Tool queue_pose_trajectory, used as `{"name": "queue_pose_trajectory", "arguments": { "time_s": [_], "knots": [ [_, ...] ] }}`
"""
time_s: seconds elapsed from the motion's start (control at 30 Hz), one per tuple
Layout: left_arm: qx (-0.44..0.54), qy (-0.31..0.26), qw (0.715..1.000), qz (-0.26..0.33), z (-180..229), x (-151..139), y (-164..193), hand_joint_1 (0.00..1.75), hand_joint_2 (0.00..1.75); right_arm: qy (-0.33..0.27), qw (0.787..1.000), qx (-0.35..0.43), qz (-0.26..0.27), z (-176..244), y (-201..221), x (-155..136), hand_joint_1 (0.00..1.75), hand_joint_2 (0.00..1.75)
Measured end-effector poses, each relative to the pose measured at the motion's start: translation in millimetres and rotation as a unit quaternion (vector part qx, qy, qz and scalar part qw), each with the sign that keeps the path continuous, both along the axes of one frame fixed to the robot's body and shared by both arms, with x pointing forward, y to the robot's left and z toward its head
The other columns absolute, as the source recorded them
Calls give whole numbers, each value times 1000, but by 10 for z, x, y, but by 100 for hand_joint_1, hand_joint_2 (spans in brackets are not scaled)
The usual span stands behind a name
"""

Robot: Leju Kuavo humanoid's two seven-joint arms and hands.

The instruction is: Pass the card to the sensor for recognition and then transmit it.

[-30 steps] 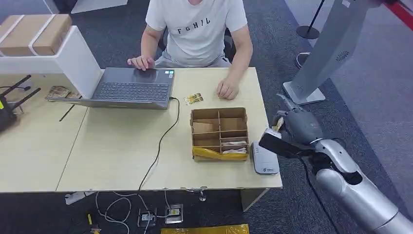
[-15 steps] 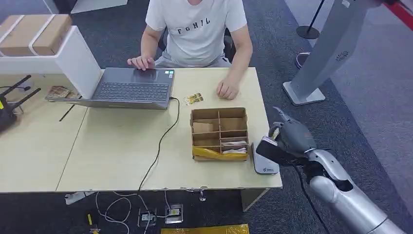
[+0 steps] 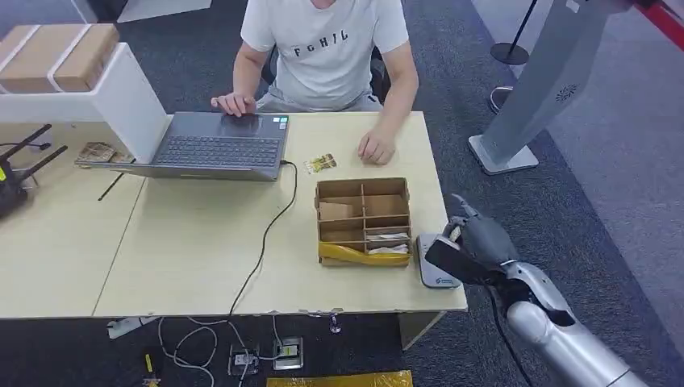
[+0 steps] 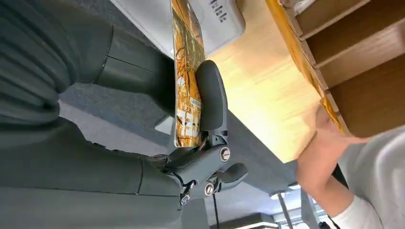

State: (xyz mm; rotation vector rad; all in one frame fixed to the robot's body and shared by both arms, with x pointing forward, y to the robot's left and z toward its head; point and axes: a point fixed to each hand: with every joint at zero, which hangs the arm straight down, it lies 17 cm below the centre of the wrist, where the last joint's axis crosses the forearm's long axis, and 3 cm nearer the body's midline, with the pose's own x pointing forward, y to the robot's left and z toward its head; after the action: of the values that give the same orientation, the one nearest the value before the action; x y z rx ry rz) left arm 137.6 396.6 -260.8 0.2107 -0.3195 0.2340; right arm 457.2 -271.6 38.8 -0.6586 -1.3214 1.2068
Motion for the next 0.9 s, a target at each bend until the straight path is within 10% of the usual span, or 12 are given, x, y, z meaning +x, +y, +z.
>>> {"name": "queue_pose_trajectory", "arguments": {
  "time_s": [0.9],
  "knots": [
    [4, 12, 1000, 13, -12, -45, 28, 0, 0, 45, 998, 15, -28, -463, -145, -72, 175, 175]
  ]
}}
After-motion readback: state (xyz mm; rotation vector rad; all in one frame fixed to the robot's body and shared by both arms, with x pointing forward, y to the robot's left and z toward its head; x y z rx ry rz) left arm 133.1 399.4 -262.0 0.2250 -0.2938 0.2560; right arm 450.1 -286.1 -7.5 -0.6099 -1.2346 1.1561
